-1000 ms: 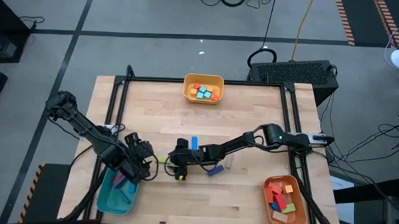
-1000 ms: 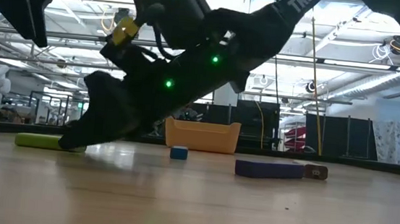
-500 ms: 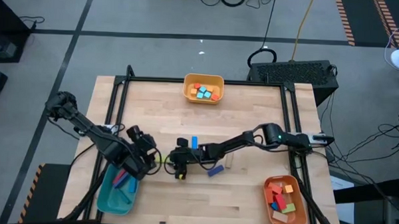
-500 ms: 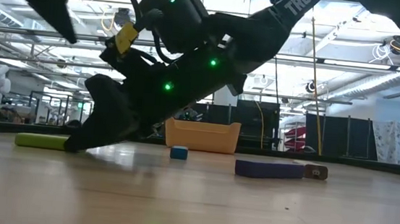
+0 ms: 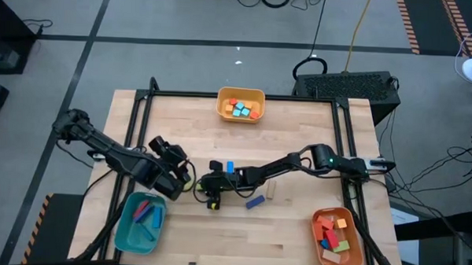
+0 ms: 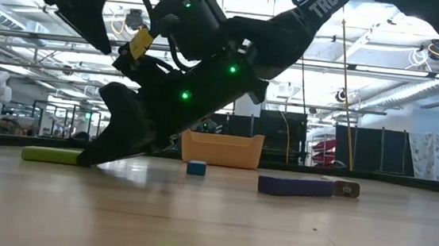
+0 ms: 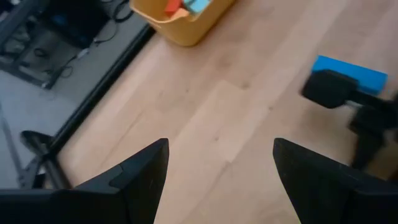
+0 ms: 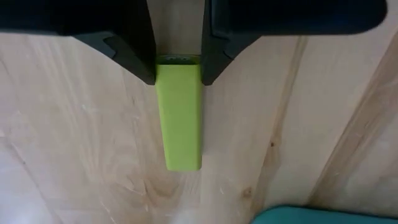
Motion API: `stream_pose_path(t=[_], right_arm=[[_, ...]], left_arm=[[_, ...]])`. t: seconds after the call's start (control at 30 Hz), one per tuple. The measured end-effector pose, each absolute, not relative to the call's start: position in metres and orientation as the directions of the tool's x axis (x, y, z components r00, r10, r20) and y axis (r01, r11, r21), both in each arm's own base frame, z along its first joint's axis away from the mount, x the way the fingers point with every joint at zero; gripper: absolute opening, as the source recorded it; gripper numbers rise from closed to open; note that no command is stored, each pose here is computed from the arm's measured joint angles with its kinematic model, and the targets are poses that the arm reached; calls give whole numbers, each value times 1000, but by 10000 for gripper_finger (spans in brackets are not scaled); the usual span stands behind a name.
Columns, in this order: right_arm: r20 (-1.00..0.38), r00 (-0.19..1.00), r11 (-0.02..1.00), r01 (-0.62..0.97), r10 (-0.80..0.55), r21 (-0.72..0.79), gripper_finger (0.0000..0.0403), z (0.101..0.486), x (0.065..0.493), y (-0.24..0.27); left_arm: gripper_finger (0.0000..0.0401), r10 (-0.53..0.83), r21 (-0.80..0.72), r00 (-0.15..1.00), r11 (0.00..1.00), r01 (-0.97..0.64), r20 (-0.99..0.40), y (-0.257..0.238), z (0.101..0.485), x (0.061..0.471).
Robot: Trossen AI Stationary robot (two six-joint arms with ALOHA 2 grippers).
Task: Sort blocks by size
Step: Put the small light green rectangle block into the green bin
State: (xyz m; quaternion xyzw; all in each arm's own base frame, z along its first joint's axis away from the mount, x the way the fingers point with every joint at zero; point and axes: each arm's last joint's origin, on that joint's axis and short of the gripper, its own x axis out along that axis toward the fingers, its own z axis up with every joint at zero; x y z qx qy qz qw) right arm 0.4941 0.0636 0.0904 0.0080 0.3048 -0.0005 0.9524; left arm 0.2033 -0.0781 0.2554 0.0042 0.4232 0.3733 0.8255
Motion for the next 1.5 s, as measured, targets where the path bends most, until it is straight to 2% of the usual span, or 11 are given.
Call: stream_pose_path(t=[0.2, 0.4, 0.5, 0.7, 0.83, 1.03, 1.27, 1.5], right_arm=[[-614, 789, 1000, 11, -8, 2, 80, 104, 489, 62], [-639, 767, 998, 15, -55, -67, 81, 128, 482, 60], [-664, 745, 997, 2, -57, -83, 82, 136, 477, 61], [-636, 757, 979, 18, -146, -203, 83, 155, 473, 62], [-672, 694, 945, 39, -260, -325, 83, 158, 464, 62], [-717, 580, 887, 21, -386, -461, 84, 162, 447, 67], [-777, 478, 876, -29, -411, -481, 84, 156, 426, 69], [-754, 536, 901, 29, -379, -432, 84, 151, 380, 59]], left_arm=[[290, 656, 328, 330, 673, -663, -679, -65, 256, 208], [290, 665, 245, 318, 609, -754, -676, -59, 256, 210], [290, 654, 225, 323, 610, -760, -684, -62, 256, 210], [290, 628, 148, 394, 634, -759, -672, -73, 249, 212], [290, 591, 25, 473, 642, -767, -653, -82, 234, 216], [290, 551, -62, 532, 655, -753, -643, -85, 209, 216], [290, 507, -130, 553, 648, -750, -662, -83, 203, 220], [290, 420, -201, 614, 693, -693, -668, -78, 196, 230]])
